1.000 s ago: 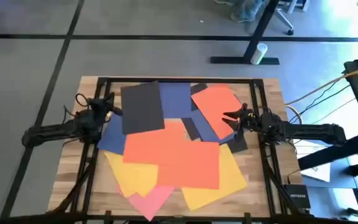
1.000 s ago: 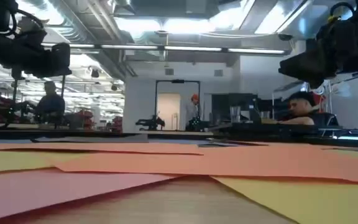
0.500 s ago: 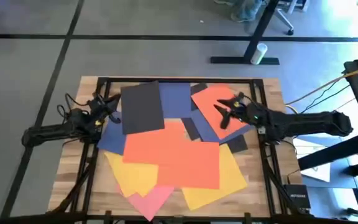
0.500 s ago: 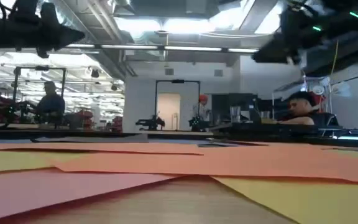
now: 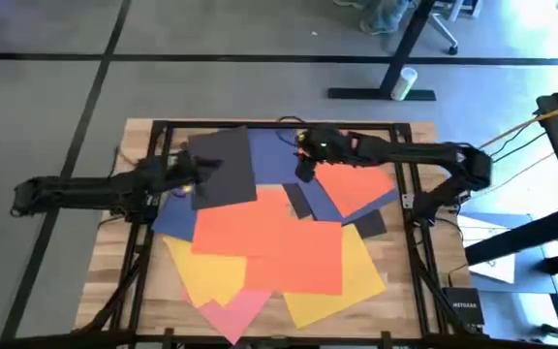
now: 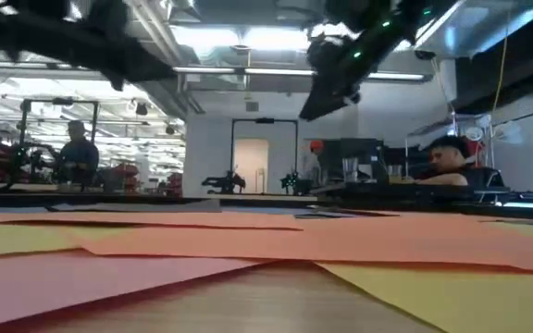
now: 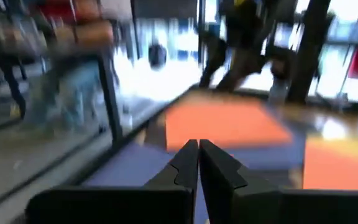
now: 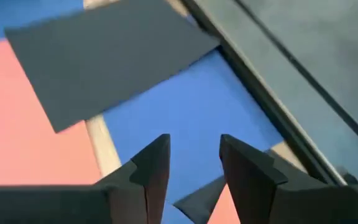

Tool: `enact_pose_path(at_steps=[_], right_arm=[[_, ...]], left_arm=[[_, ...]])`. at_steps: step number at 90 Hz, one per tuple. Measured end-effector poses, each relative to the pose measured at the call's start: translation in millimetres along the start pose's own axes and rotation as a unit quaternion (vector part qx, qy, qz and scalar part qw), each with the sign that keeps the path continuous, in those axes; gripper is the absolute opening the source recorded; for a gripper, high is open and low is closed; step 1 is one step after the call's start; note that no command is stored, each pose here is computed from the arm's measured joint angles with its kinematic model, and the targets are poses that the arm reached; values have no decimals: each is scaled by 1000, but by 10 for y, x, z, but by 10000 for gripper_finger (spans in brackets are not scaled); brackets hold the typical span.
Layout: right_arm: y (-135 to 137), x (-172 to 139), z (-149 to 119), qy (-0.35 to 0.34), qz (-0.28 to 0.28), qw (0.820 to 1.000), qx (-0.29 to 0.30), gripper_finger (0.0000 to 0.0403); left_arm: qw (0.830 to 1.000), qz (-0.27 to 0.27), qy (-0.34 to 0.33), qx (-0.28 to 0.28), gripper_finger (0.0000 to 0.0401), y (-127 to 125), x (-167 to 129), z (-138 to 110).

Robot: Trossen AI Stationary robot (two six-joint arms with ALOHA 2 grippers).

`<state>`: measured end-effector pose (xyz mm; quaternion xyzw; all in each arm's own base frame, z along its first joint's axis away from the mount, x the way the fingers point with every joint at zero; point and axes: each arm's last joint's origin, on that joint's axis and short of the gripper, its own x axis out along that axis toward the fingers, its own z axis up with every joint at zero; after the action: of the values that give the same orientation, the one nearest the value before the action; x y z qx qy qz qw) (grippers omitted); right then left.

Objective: Organize paper
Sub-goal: Move the papers to the bottom of the table

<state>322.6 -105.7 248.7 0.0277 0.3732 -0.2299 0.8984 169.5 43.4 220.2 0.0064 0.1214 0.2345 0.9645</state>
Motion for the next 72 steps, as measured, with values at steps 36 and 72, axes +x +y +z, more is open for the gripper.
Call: enact_pose_path(at_steps=[36,72], right_arm=[[125,547,-362,73,57,996,-9,20],[131,1374,-254,111,84,990,26,1]], left_arm=[[965,100,238,-39,0,302,649,-322],[943,12,314,-106,0,606,1016,-505]])
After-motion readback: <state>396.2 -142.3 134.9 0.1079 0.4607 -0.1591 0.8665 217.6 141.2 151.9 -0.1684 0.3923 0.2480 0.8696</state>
